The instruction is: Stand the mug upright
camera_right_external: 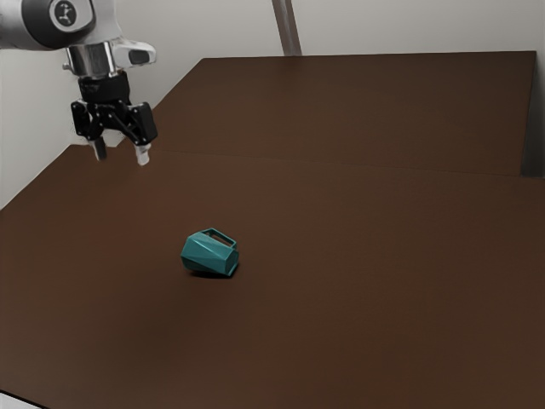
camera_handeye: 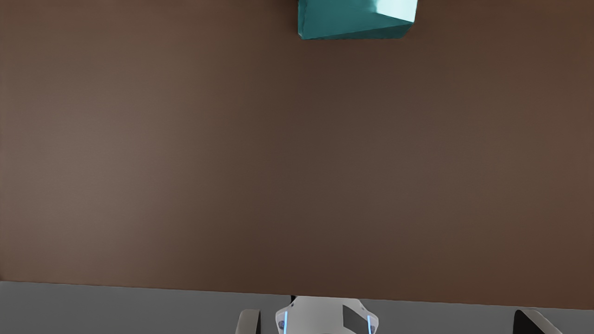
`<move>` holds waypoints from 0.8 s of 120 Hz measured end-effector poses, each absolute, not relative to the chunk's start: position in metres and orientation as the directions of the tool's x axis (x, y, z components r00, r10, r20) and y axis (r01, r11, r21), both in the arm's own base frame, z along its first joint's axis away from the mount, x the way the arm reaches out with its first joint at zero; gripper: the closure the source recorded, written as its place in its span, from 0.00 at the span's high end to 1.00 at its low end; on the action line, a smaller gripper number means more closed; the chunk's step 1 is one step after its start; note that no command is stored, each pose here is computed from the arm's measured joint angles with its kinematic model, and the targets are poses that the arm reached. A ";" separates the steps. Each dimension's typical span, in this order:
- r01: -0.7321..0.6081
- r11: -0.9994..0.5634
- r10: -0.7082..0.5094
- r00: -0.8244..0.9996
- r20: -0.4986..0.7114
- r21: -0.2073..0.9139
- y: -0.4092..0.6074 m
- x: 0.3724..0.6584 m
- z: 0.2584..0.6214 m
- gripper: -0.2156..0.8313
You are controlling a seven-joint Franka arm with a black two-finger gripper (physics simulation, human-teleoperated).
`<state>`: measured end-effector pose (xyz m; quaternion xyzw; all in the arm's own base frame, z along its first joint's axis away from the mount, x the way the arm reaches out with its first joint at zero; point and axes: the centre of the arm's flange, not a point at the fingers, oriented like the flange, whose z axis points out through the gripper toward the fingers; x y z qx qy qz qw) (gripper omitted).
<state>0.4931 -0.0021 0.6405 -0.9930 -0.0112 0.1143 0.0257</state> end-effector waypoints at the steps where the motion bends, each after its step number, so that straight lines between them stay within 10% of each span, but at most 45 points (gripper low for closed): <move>1: 0.016 -0.998 0.027 0.976 -0.218 -0.055 -0.003 0.494 0.642 0.78; 20: 0.040 -0.998 0.048 0.988 -0.148 -0.058 -0.006 0.515 0.638 0.78; 55: 0.260 -0.892 0.193 0.959 -0.210 0.370 0.068 0.557 0.492 0.78; 96: 0.400 -0.658 0.295 0.917 -0.270 0.638 0.160 0.532 0.358 0.78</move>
